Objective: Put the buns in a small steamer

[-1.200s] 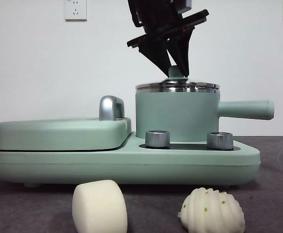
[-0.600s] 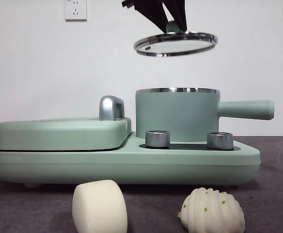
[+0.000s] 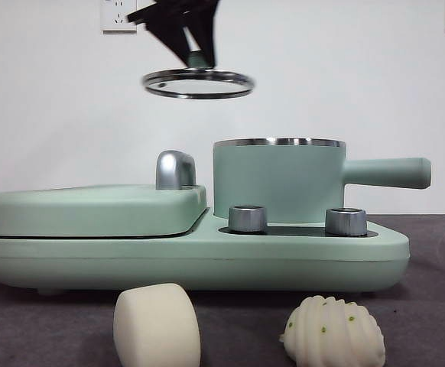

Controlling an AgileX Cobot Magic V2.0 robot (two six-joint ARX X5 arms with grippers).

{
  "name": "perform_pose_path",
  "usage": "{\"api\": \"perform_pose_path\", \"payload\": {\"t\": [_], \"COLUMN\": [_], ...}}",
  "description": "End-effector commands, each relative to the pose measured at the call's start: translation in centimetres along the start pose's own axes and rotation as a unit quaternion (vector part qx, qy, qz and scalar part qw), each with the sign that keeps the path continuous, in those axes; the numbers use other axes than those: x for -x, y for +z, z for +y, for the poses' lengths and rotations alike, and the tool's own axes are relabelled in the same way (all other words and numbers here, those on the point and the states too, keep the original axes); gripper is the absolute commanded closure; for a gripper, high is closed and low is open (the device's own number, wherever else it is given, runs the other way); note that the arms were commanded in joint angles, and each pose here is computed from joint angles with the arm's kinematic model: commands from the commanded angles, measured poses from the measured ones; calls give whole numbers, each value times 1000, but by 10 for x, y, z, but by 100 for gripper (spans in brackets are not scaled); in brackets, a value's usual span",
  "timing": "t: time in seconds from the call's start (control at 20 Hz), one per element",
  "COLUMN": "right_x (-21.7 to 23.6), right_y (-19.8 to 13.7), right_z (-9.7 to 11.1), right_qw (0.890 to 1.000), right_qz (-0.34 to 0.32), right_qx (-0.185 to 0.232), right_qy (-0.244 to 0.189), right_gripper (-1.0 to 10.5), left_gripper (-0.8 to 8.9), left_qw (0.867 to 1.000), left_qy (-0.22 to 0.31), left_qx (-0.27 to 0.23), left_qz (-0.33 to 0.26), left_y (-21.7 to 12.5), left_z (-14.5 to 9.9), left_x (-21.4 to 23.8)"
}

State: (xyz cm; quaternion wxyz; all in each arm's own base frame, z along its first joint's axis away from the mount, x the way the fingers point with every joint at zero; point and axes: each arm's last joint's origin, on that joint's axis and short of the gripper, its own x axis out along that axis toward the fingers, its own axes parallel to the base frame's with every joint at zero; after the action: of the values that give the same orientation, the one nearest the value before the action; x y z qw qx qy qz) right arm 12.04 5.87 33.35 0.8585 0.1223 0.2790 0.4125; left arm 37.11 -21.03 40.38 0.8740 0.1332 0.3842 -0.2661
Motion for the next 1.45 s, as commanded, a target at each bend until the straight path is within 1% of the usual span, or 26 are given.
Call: {"api": "perform_pose_path", "payload": {"t": [0.05,0.2,0.3,0.4,0.5,0.65,0.75,0.85,1.05,1.15,1.25,1.4,1.45], "right_x": [-18,-50,-70,-91,-116,-153,-178,-200,-231,-240,-248,-255,-257], "right_y": [10,14,14,11,3,-22,-39,-53,-81,-88,-95,-101,-103], "right_z": [11,29,41,54,67,79,86,88,85,81,77,74,73], "right_qw": [999,992,983,974,963,943,935,930,915,910,906,902,901], "right_qz": [43,127,177,222,265,329,352,361,387,393,400,409,411], "right_qx": [3,21,36,41,38,35,38,47,67,73,75,75,75], "right_qy": [7,-9,-23,-24,-15,-28,-39,-46,-91,-110,-118,-119,-119], "right_gripper": [493,493,493,493,493,493,493,493,493,493,496,567,575], "left_gripper": [789,789,789,789,789,789,789,789,789,789,789,789,789], "left_qw": [999,998,997,995,994,992,991,991,990,989,989,989,989], "left_qy": [17,42,57,69,79,88,93,98,102,103,104,104,105], "left_qx": [9,35,50,63,73,82,86,90,95,96,97,97,98], "left_qz": [-26,-25,-25,-26,-25,-26,-30,-33,-33,-33,-33,-34,-35], "left_y": [5,1,-3,-5,-8,-11,-12,-12,-14,-14,-14,-14,-14], "left_z": [19,49,67,81,93,104,109,114,119,121,121,122,122], "left_x": [7,10,12,14,17,19,20,21,22,22,23,23,23]}}
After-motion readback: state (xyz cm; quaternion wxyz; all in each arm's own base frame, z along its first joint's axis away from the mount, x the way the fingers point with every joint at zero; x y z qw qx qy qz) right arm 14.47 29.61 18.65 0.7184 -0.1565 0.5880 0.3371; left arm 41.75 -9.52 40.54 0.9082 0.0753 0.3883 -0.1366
